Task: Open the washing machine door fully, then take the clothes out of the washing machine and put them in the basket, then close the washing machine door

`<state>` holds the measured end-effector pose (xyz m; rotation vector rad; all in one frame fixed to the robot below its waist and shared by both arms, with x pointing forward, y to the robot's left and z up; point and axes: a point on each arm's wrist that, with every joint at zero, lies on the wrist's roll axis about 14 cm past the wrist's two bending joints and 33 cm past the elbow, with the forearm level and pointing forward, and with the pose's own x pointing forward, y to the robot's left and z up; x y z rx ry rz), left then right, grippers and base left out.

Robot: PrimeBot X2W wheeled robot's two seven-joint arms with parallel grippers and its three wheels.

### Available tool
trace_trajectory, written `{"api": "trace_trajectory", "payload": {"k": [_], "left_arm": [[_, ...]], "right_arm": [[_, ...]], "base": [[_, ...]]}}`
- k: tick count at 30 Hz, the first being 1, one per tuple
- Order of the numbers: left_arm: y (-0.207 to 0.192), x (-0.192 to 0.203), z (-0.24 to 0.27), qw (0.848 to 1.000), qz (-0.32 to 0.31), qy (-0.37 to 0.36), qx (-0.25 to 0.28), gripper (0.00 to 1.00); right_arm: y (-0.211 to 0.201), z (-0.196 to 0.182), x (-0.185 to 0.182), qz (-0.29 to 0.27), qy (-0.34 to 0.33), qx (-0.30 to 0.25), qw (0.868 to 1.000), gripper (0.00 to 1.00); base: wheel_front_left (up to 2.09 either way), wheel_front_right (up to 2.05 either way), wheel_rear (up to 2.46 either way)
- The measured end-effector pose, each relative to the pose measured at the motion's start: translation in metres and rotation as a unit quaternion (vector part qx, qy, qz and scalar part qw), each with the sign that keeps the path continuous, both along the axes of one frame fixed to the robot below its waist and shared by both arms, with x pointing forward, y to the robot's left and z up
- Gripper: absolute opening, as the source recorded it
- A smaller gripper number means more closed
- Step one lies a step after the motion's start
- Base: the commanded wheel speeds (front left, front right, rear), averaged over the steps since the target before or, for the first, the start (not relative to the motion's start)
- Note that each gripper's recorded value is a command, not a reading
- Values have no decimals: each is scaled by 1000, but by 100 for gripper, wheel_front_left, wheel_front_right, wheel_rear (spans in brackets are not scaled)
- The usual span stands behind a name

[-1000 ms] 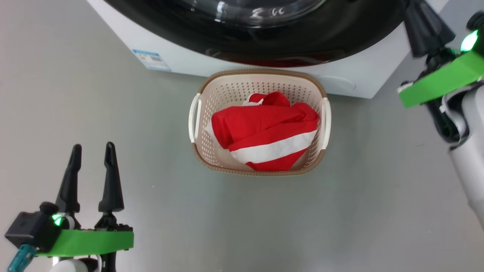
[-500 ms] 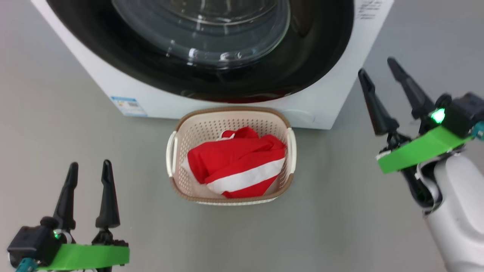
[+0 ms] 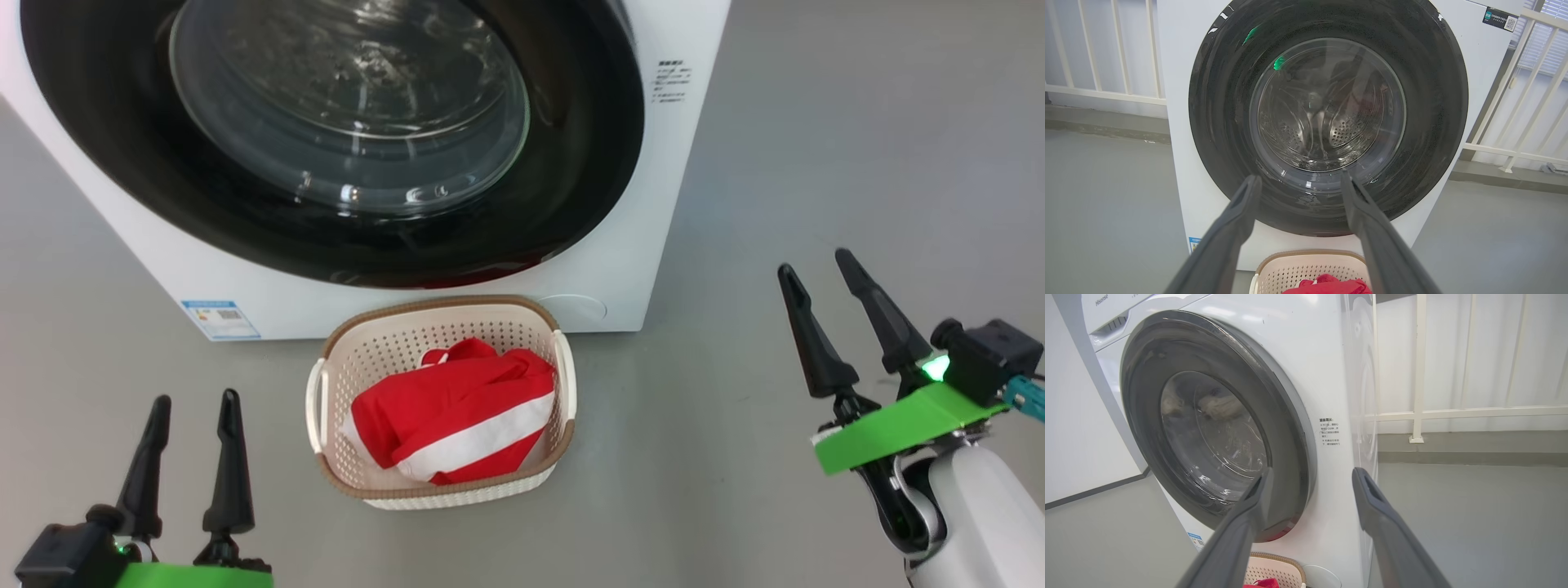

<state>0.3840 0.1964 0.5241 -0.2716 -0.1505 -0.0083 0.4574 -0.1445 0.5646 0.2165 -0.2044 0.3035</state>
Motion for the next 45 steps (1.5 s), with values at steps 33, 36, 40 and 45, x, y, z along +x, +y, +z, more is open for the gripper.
{"api": "trace_trajectory", "payload": {"k": [33,36,40,45], "left_arm": [[-11,-12,4,1000,-24,-5,12,100],[-11,-12,4,1000,-24,-4,12,100],[-11,-12,4,1000,-25,-5,12,100],[-17,-14,-8,999,-30,16,4,0]], "right_arm": [[-27,-12,-35,-47,16,-1,999,100],[-27,-13,-35,-47,17,-1,999,100],[-26,-13,-35,-47,17,-1,999,100],[-26,-28,-38,-50,41,3,998,0]], "base": [[0,0,0],[0,0,0],[0,0,0],[0,0,0]]}}
